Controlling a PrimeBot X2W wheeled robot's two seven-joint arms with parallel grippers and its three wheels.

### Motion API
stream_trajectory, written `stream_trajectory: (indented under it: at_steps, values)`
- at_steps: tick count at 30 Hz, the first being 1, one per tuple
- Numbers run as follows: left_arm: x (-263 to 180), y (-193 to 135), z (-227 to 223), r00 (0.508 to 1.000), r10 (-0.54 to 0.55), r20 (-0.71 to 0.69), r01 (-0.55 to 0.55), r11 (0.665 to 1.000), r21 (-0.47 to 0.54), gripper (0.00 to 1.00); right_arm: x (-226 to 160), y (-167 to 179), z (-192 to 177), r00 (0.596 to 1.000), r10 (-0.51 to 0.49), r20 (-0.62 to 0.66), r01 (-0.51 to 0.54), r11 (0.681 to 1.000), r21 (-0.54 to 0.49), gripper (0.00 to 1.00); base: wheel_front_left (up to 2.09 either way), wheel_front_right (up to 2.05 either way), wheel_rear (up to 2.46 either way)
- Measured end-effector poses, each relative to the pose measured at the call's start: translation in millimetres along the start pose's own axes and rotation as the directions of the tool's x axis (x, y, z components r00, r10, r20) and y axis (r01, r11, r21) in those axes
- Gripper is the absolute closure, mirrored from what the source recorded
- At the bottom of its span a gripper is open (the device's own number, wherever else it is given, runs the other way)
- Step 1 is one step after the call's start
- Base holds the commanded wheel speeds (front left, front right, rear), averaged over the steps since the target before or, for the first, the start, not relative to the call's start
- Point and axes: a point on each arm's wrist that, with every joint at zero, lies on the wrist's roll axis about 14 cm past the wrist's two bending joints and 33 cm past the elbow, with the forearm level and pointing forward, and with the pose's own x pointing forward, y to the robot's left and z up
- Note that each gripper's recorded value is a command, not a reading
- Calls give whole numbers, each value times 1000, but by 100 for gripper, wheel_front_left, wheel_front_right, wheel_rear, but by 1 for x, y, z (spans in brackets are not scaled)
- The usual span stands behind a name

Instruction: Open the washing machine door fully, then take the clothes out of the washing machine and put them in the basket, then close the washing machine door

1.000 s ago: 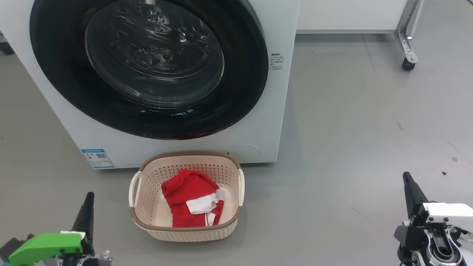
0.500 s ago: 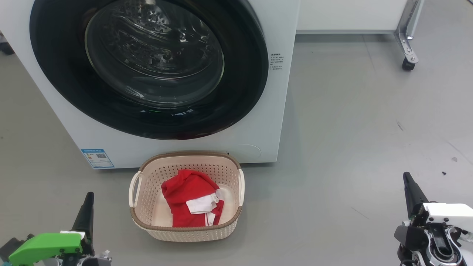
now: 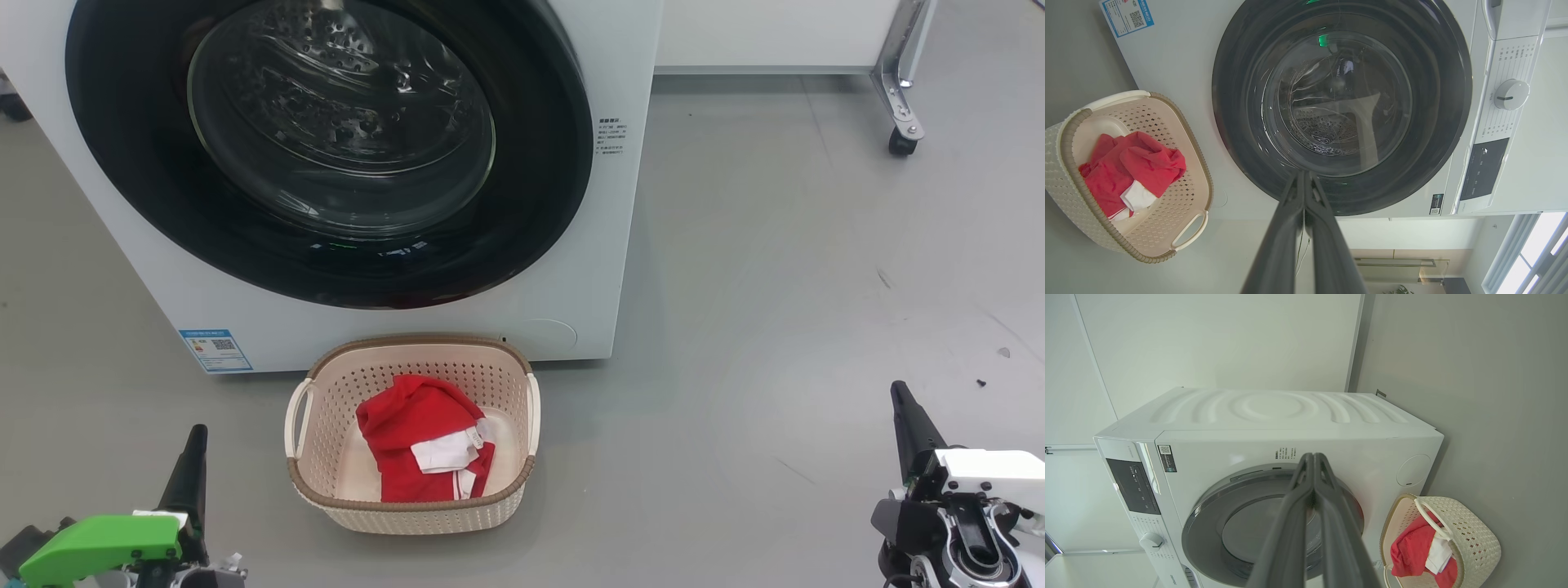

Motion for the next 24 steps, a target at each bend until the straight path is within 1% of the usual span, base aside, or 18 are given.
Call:
stream_trajectory:
  at_steps: [24]
  values:
    - [0, 0, 0, 1000, -1, 1, 1, 1000, 0, 100, 0, 1, 0, 1000, 5, 1, -5, 1000, 1, 100, 0, 0, 0]
